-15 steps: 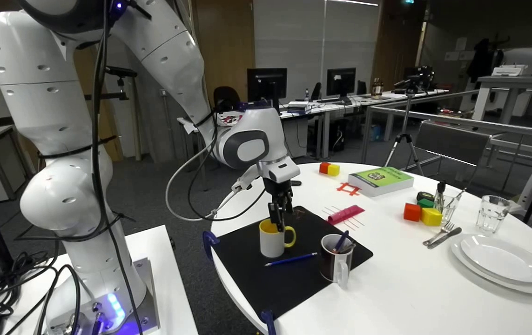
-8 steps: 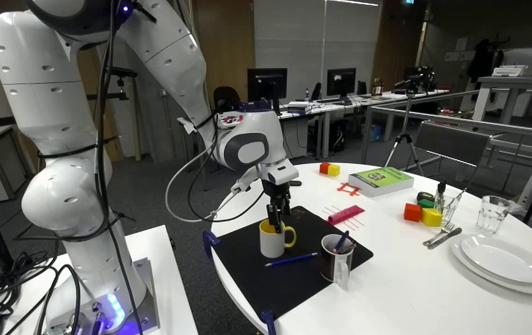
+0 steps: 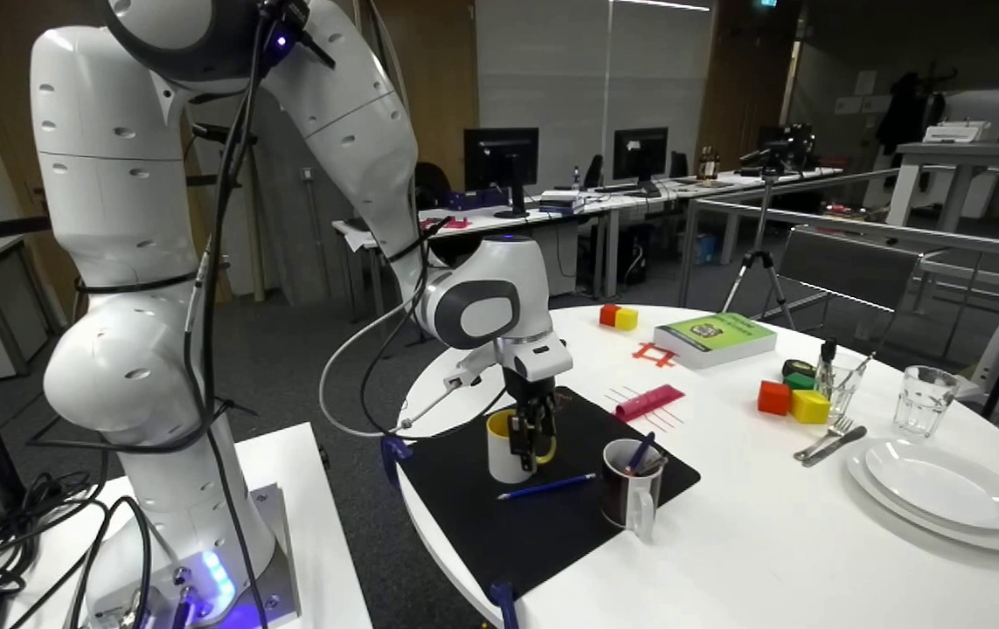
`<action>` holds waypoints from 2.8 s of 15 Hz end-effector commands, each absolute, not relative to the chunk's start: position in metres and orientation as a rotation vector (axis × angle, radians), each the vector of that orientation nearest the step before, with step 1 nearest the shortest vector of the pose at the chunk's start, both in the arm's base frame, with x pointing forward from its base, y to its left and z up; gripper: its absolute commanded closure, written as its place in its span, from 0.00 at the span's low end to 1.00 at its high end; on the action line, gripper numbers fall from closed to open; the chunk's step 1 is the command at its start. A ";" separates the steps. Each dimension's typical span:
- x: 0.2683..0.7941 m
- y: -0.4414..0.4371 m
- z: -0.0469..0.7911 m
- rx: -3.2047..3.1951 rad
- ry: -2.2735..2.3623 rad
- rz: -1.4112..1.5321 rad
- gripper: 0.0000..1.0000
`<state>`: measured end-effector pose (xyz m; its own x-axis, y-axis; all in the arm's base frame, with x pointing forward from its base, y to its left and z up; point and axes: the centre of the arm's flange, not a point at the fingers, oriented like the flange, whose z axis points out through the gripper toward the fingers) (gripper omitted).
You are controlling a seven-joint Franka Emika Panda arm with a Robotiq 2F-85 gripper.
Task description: Put the pencil into the white cup
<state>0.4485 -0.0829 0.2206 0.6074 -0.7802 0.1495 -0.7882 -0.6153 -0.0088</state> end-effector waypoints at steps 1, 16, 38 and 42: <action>0.465 -0.087 0.207 2.745 -1.408 0.272 0.00; 0.491 -0.084 0.165 2.678 -1.445 0.242 0.00; 0.484 -0.079 0.151 2.683 -1.514 0.200 0.00; 0.486 -0.082 0.147 2.689 -1.505 0.186 0.00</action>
